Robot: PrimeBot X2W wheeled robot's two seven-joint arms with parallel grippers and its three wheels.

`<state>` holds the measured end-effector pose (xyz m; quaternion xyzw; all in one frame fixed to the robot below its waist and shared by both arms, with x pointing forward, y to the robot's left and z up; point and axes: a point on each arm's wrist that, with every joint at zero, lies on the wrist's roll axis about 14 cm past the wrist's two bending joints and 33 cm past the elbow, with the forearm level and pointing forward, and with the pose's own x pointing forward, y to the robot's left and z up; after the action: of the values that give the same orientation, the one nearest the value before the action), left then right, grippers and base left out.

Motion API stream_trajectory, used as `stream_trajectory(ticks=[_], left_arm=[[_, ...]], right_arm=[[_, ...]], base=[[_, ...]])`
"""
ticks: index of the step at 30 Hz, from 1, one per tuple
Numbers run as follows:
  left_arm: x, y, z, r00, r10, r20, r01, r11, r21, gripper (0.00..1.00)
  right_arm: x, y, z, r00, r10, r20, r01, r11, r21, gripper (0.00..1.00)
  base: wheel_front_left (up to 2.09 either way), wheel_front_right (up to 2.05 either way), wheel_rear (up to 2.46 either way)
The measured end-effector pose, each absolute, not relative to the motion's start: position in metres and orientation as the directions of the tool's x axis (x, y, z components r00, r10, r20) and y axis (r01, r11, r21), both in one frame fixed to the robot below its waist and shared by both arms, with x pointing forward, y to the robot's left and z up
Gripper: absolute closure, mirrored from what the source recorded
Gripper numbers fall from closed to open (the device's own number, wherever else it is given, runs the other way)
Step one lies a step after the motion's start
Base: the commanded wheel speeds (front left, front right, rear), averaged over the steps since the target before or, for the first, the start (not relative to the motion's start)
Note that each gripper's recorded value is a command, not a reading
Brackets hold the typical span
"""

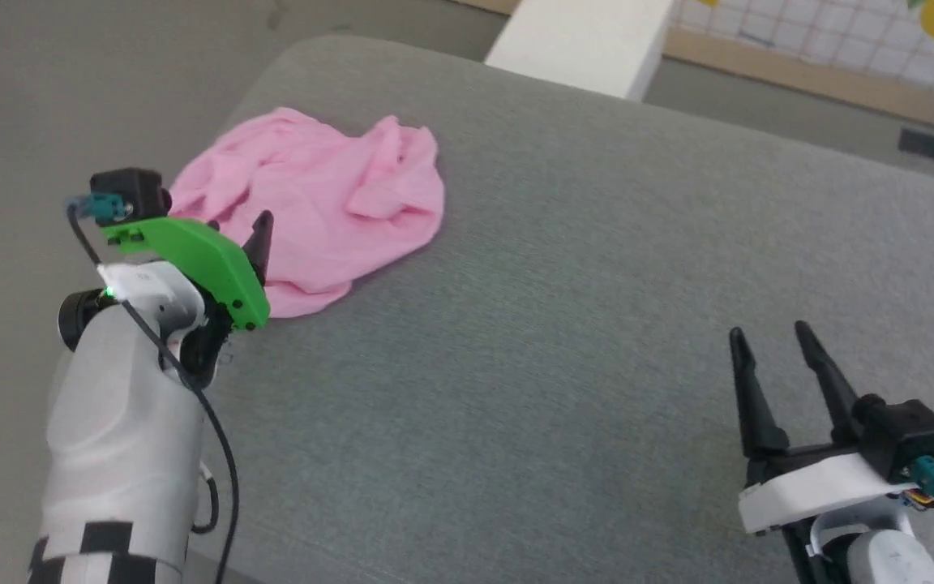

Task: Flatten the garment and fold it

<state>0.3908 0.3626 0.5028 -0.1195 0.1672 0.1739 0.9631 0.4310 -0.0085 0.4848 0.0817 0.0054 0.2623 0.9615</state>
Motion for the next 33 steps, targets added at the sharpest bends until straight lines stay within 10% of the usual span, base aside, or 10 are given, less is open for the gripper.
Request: stream_trajectory(ticks=[12, 14, 26, 33], left_arm=[[0.41, 0.334, 0.38, 0.576, 0.204, -0.791, -0.465, 0.878, -0.112, 0.0], [0.42, 0.335, 0.379, 0.588, 0.215, -0.78, -0.46, 0.882, -0.103, 1.0], [0.523, 0.305, 0.547, 0.972, 0.138, -0.192, -0.161, 0.981, -0.111, 1.0], [0.528, 0.183, 0.712, 0.952, -0.211, 0.223, 0.241, 0.963, -0.121, 1.0]], right_arm=[[0.448, -0.06, 0.441, 0.919, 0.386, -0.086, -0.37, 0.916, 0.156, 0.0], [0.447, -0.064, 0.435, 0.922, 0.374, -0.102, -0.355, 0.92, 0.167, 0.0], [0.433, -0.062, 0.438, 0.923, 0.376, -0.084, -0.35, 0.909, 0.224, 0.0], [0.421, -0.066, 0.46, 0.933, 0.358, -0.023, -0.341, 0.906, 0.25, 0.0]], base=[[0.0, 0.0, 0.0], [0.0, 0.0, 0.0], [0.0, 0.0, 0.0], [0.0, 0.0, 0.0]])
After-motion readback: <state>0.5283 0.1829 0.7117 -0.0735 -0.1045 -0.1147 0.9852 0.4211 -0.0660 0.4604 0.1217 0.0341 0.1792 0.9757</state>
